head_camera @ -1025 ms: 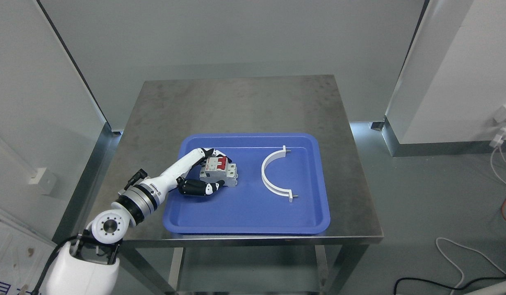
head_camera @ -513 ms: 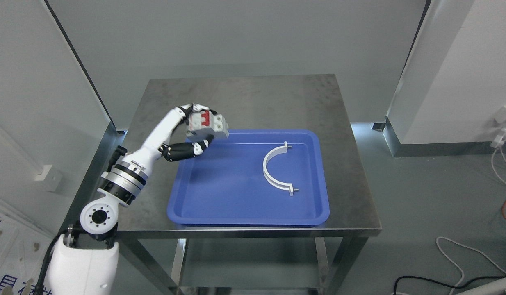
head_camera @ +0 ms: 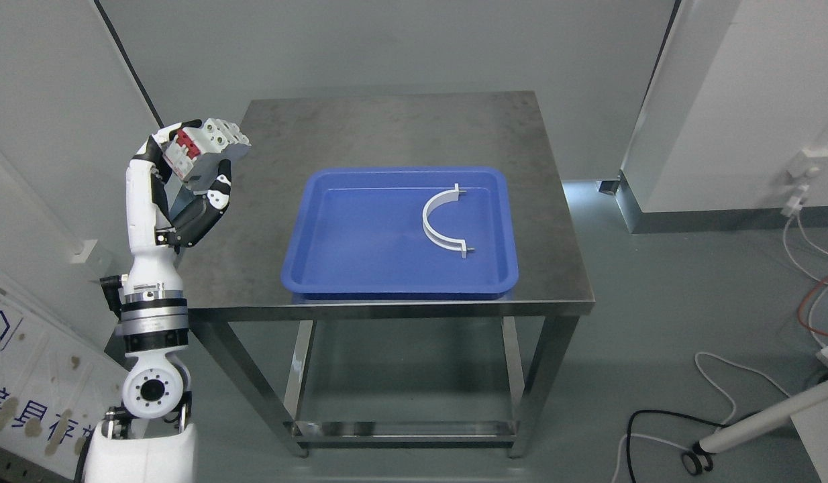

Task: Place circuit breaker on shelf
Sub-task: 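Hold the breaker raised in the left hand while turning toward the bin shelf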

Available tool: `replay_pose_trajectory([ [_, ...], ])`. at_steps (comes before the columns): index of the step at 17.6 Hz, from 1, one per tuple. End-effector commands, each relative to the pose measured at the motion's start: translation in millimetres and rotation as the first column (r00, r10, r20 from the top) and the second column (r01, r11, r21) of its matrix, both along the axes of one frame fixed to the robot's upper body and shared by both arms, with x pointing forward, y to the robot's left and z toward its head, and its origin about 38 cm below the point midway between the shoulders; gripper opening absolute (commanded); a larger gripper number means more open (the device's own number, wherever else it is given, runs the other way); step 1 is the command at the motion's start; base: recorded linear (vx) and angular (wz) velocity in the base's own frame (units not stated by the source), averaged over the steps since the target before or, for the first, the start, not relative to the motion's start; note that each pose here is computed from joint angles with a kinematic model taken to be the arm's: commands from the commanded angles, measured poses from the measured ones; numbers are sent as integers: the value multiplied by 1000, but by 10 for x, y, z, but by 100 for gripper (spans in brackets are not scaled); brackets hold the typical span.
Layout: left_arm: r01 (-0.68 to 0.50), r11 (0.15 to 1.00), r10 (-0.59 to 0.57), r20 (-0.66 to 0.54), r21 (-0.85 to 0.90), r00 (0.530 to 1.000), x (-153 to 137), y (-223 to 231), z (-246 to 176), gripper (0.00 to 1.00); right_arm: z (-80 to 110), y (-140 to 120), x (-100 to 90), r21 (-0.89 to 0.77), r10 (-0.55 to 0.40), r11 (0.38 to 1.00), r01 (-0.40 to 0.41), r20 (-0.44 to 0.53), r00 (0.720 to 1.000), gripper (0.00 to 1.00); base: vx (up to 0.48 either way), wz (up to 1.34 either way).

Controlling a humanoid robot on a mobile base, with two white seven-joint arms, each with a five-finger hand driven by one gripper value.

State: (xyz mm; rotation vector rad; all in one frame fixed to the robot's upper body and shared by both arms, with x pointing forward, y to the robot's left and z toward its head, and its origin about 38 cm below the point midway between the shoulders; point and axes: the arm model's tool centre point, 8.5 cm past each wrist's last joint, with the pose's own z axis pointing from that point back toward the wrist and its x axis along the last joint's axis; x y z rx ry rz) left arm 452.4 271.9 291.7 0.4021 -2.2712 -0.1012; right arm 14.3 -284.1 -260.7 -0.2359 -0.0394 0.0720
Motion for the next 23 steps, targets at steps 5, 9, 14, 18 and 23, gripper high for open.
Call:
replay_pose_trajectory([
  [5,-45,996,45,0,-72,999,-161,237,-87,16,13,-91,39,-11,25,1000,-25,32,999,100,-315,-73],
  [9,-54,996,54,4,-77,999,-172,270,-77,16,13,-91,39,-11,25,1000,-25,32,999,100,-391,25],
  [14,-53,996,54,14,-75,998,-187,267,-50,16,12,-90,41,-9,26,1000,-25,33,999,100,-429,8],
  [18,-52,996,54,15,-75,998,-188,266,-48,16,12,-90,39,-9,25,1000,-25,32,999,100,-401,76],
  [23,-51,996,53,18,-75,998,-190,261,-46,16,13,-91,39,-11,25,1000,-25,32,999,100,-367,93],
])
